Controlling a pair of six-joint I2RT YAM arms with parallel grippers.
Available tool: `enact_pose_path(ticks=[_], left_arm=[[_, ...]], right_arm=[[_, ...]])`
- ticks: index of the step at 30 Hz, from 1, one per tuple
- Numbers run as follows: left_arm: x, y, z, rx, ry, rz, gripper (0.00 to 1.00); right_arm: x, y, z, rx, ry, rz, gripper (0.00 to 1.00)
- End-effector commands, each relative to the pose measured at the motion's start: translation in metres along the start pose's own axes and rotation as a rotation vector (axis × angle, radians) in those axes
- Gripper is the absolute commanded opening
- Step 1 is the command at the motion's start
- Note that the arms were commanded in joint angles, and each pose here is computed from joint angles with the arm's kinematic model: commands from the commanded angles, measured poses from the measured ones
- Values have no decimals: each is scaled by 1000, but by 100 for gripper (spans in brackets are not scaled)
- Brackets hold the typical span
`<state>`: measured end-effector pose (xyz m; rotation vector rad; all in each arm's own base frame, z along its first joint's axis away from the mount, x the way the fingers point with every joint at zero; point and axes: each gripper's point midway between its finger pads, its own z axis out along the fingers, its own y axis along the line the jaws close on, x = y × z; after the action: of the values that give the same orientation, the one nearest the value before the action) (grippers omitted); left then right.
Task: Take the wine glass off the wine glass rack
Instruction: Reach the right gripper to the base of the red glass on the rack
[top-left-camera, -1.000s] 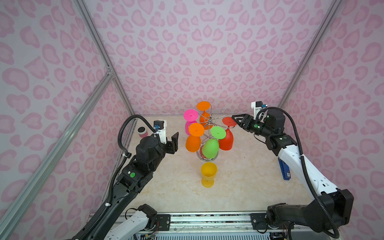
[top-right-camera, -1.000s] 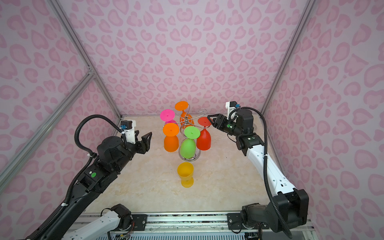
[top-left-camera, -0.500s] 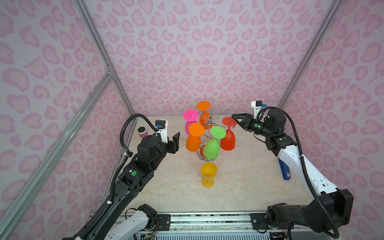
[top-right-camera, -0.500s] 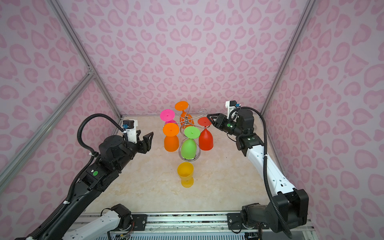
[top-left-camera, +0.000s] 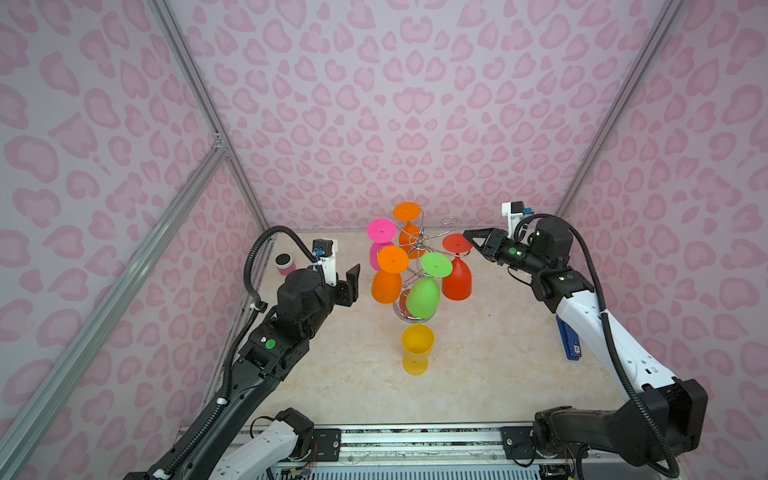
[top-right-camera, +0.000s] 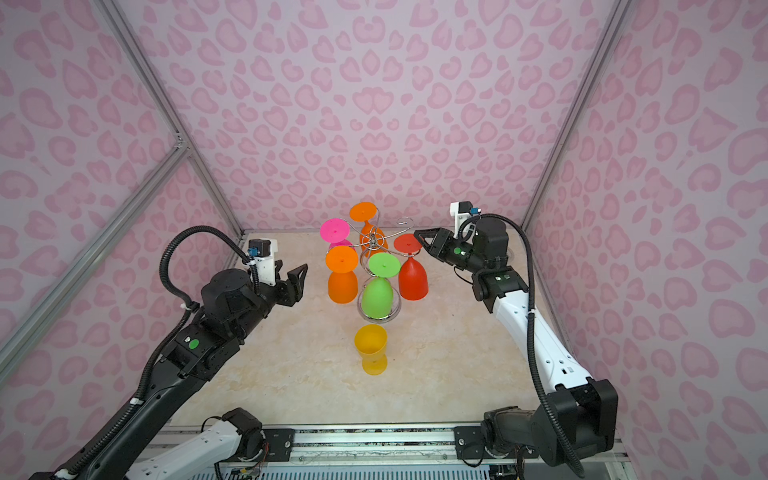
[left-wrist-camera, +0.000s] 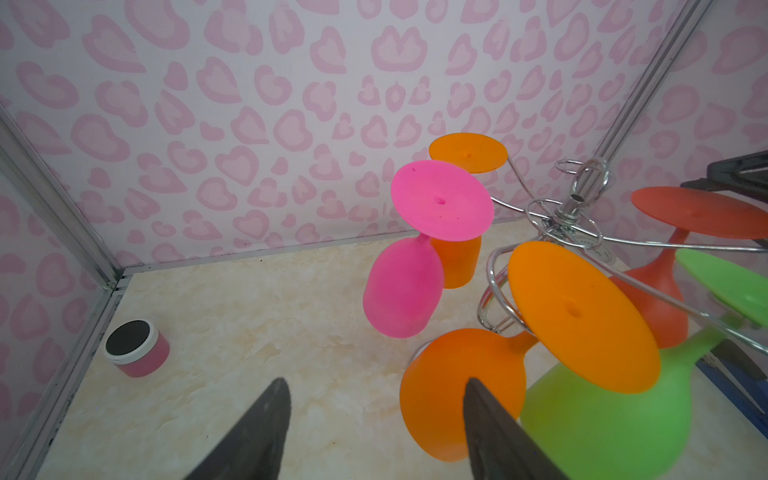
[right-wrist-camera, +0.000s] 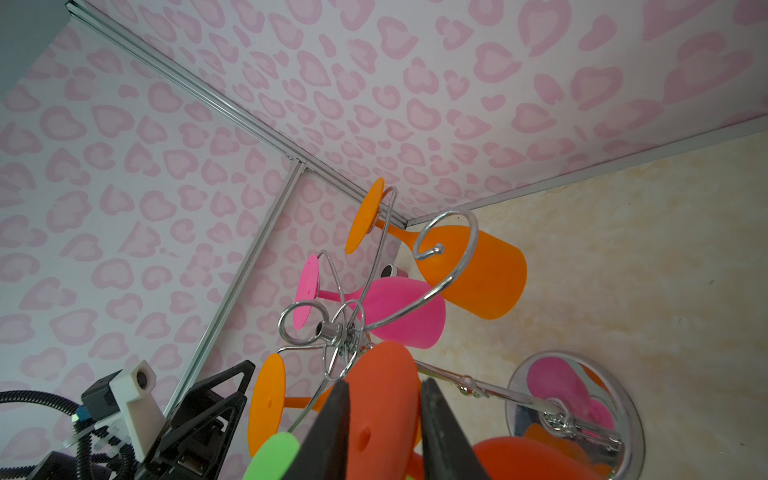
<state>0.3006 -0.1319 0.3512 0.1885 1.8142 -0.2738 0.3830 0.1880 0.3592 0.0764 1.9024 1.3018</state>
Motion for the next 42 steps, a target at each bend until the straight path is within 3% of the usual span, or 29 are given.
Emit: enact_pose_path(ticks=[1,17,30,42], left_arm=[[-6,-1,-1,9,-24,-2,67],[-6,-1,0,10,-20,-1,66],[-3,1,1,3,-9,7,66],[2,1,4,8,3,2,66]], right_arm=[[1,6,-1,-19,11,0,29],[7,4,-3,-4,41,6,19],[0,11,-7,-56,35,55,0],[-18,20,-23,-169,-21,130,0]])
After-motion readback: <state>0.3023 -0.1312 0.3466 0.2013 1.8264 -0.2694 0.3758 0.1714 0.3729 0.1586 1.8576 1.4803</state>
